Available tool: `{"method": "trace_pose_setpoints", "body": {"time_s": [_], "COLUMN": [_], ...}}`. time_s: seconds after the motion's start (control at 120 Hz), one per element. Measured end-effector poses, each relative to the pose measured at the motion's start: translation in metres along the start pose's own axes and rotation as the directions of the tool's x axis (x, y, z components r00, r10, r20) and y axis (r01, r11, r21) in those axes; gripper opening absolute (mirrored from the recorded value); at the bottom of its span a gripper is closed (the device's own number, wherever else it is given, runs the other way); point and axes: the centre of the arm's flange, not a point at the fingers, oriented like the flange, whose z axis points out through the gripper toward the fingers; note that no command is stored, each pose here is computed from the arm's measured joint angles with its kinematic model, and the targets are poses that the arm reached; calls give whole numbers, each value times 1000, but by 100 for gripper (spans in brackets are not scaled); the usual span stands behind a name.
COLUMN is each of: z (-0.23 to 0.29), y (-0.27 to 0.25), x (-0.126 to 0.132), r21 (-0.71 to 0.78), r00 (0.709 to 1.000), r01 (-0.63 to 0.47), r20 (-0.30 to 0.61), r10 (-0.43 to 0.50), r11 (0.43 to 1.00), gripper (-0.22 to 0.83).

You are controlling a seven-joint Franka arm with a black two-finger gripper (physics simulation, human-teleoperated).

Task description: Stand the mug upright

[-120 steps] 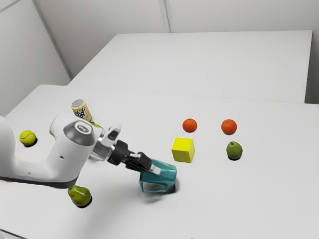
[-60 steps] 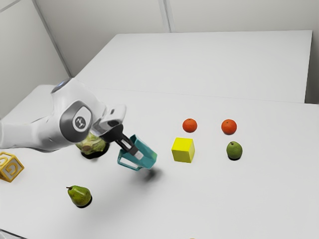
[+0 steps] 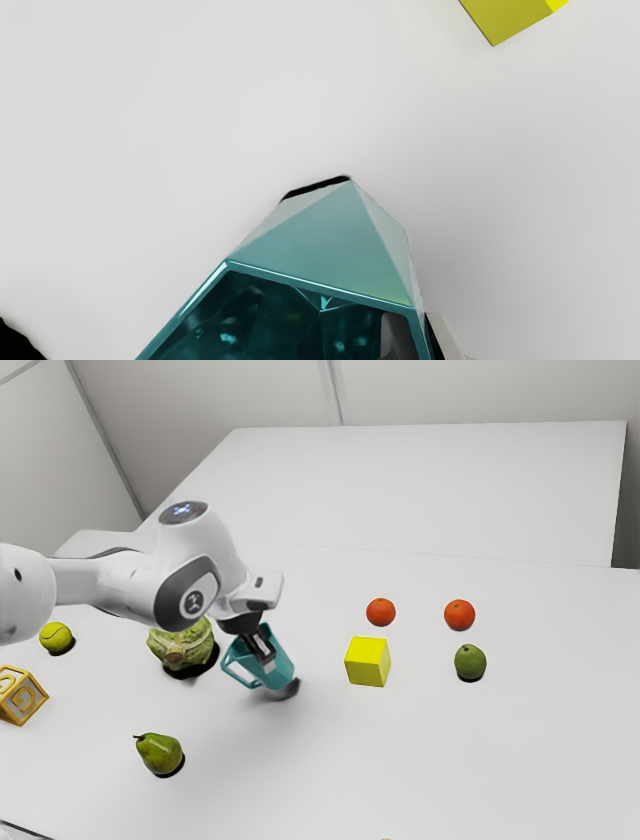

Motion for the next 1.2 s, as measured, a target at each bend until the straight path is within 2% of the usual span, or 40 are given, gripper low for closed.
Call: {"method": "trace_pose_setpoints", "body": {"time_s": [0.3, 0.633, 0.983, 1.2], "z": [-9, 9, 17, 17], "y": [-24, -55, -36, -44], "x": [19, 14, 24, 19], "r21": [92, 121, 117, 109], "r00": [999, 990, 991, 988], "r01": [27, 101, 85, 114], "r20": [31, 86, 95, 94], "r10": [-30, -112, -97, -124], "r11": [995, 988, 989, 988], "gripper": [-17, -17, -17, -6]}}
